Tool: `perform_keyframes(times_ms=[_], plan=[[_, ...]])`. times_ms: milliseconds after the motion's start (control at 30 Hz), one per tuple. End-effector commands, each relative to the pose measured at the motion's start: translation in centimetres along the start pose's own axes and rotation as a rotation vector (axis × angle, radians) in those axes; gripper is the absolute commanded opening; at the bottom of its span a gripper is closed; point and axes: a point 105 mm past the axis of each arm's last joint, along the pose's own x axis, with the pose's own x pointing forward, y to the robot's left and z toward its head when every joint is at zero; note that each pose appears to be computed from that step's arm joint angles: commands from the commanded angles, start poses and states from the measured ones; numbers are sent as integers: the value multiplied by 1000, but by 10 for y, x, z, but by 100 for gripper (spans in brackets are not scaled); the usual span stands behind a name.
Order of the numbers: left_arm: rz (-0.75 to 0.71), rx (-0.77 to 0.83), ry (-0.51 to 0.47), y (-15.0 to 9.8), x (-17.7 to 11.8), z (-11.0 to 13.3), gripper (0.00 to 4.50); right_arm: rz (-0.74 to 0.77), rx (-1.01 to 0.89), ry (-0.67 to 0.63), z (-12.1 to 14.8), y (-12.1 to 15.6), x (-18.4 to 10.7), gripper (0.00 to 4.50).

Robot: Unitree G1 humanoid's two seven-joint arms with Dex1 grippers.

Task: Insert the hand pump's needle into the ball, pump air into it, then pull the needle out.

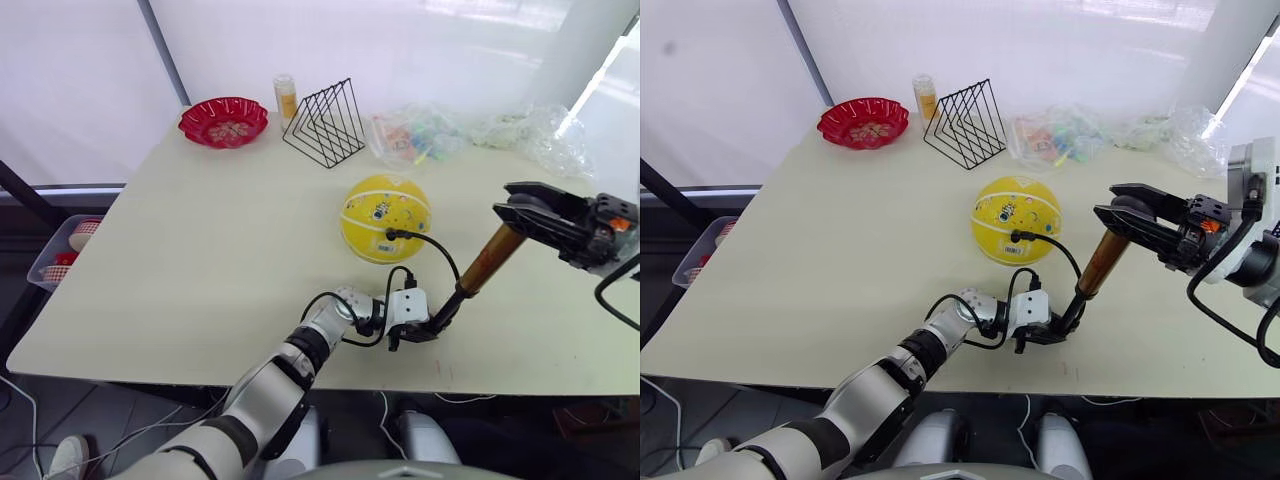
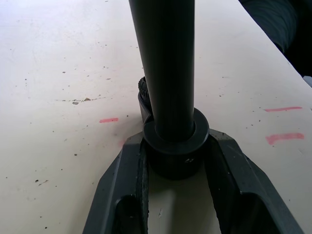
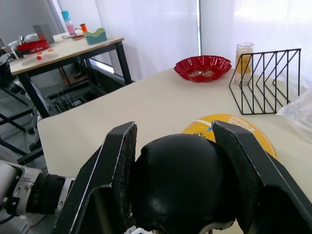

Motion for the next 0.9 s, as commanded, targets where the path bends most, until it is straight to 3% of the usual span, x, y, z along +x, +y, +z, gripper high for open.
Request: perform_keyframes(times_ms=[33, 267, 400, 467, 667, 900], plan=[[-117, -196, 302, -49, -18, -88, 112, -88, 4, 116, -44, -10, -3, 197], [-115, -198, 302, -49, -18, -88, 112, -137, 58, 192, -111, -11, 2, 197], [-115, -198, 304, -49, -18, -89, 112, -129, 30, 188, -117, -10, 1, 197], [-115, -198, 305, -49, -18, -89, 112, -126, 11, 137, -104, -11, 2, 197], [-116, -197, 307, -50, -18, -90, 112, -121, -81, -54, -12, -22, -14, 197], [-118, -197, 307, -50, -18, -89, 112, -121, -136, -109, 40, -21, -26, 197]])
